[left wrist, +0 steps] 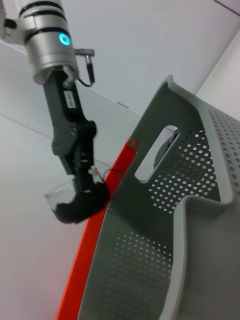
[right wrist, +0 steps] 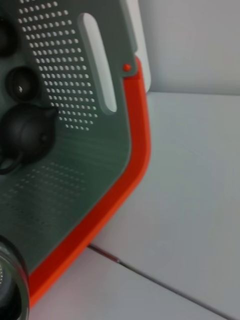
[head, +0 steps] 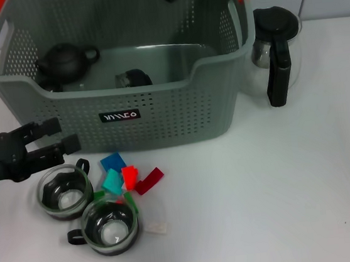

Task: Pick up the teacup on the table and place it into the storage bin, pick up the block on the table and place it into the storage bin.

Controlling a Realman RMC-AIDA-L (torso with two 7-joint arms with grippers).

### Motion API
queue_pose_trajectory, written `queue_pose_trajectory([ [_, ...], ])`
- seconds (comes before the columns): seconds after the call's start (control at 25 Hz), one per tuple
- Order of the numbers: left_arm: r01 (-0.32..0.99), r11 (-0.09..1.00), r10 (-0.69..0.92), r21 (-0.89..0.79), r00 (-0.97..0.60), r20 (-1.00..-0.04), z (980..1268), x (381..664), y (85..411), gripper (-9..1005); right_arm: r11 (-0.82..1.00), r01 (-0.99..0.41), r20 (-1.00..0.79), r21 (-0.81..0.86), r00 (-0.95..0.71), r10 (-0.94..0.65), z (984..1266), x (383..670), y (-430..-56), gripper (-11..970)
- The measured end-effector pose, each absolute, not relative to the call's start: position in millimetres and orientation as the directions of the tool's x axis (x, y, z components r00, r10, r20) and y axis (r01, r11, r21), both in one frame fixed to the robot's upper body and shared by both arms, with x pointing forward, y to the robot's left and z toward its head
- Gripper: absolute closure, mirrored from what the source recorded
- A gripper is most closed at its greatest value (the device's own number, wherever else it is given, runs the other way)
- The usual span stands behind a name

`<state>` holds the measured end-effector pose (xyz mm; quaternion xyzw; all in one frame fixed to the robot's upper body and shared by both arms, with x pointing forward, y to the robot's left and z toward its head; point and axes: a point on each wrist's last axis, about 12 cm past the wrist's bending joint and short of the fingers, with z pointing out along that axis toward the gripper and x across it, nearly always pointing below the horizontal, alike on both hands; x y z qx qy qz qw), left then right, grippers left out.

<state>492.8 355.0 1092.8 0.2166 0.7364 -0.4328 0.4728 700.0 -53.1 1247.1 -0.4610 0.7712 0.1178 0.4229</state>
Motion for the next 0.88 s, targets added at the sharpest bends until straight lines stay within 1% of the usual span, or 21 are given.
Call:
queue_pose_trajectory([
  [0.2,0.727,0.533,-0.092,-0.434,-0.46,-0.883,1092.3,492.1,355.5,121,0.536,-0.813,-0.74,-0.227,-0.214,-0.637,1225.0,696.8,-42.4,903],
  [0.4,0.727,0.533,-0.092,-0.433,-0.458,-0.884,1092.8,493.2,355.1,121,0.53,-0.818,-0.727,-0.224,-0.221,-0.649,1209.0,693.5,-40.5,903],
  [0.72,0.732,0.528,-0.092,-0.431,-0.455,-0.886,1093.0,496.2,352.4,121,0.526,-0.824,-0.716,-0.211,-0.236,-0.657,1200.2,690.6,-41.1,903],
  [0.88,0.732,0.528,-0.092,-0.431,-0.455,-0.886,1092.4,495.5,352.6,121,0.496,-0.842,-0.706,-0.211,-0.219,-0.673,1197.6,686.2,-36.1,903],
])
